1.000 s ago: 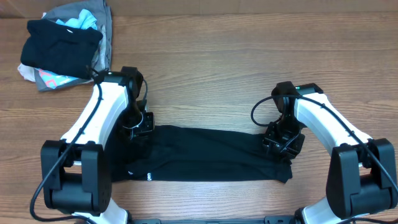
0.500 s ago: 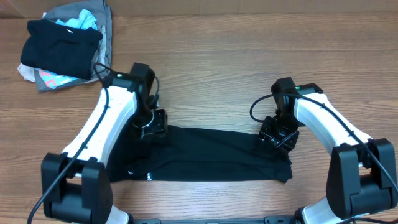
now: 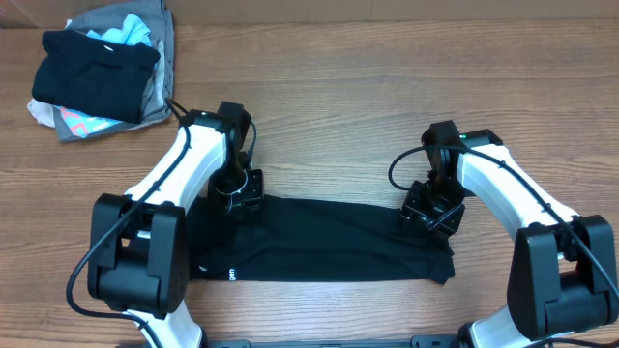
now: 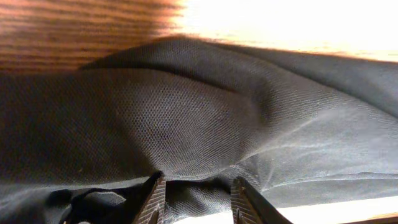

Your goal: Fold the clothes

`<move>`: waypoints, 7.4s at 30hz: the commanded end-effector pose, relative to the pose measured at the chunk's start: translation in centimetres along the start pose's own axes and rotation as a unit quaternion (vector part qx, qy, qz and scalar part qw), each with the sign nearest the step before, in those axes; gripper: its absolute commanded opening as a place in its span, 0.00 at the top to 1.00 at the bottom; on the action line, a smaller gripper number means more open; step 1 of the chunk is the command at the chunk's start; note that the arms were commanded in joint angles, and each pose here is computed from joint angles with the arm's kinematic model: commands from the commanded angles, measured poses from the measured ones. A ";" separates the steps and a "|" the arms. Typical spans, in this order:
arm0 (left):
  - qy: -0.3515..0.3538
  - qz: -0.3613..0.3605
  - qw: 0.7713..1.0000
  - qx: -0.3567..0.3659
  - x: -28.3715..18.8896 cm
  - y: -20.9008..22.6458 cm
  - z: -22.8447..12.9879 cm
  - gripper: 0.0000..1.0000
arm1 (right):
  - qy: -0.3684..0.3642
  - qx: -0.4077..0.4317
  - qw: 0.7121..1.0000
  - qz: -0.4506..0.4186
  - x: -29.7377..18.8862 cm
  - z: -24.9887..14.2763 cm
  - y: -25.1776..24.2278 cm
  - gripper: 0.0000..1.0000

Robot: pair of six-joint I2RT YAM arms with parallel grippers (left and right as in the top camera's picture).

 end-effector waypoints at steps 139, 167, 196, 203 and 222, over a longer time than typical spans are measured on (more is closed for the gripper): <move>0.035 0.014 0.986 -0.160 -0.4 11.3 -1.7 0.58 | -0.036 -0.098 0.990 0.093 1.6 2.1 1.0 0.65; 0.031 0.013 0.987 -0.159 -0.4 11.3 -1.5 0.52 | -0.080 -0.106 0.984 0.115 -0.8 3.9 2.7 0.93; 0.017 0.019 0.987 -0.158 -2.3 11.2 -1.2 0.74 | -0.122 -0.070 0.988 0.064 -2.7 5.4 1.6 0.74; -0.060 0.003 0.988 -0.141 -7.6 10.0 -1.7 0.58 | -0.098 -0.125 0.981 0.112 -6.5 3.7 3.9 0.83; 0.026 -0.015 0.997 -0.078 0.2 5.6 -3.8 0.69 | -0.033 -0.163 0.980 0.106 2.4 0.0 4.5 0.89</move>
Point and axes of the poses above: each gripper's point midway between its finger pads, its own x axis out along the fingers, its own y axis along the line the jaws close on, z = x × y, the point moved 5 cm from there along -x, back along the fingers, and after that the axes turned 4 degrees about -x, right-handed, at the moved point
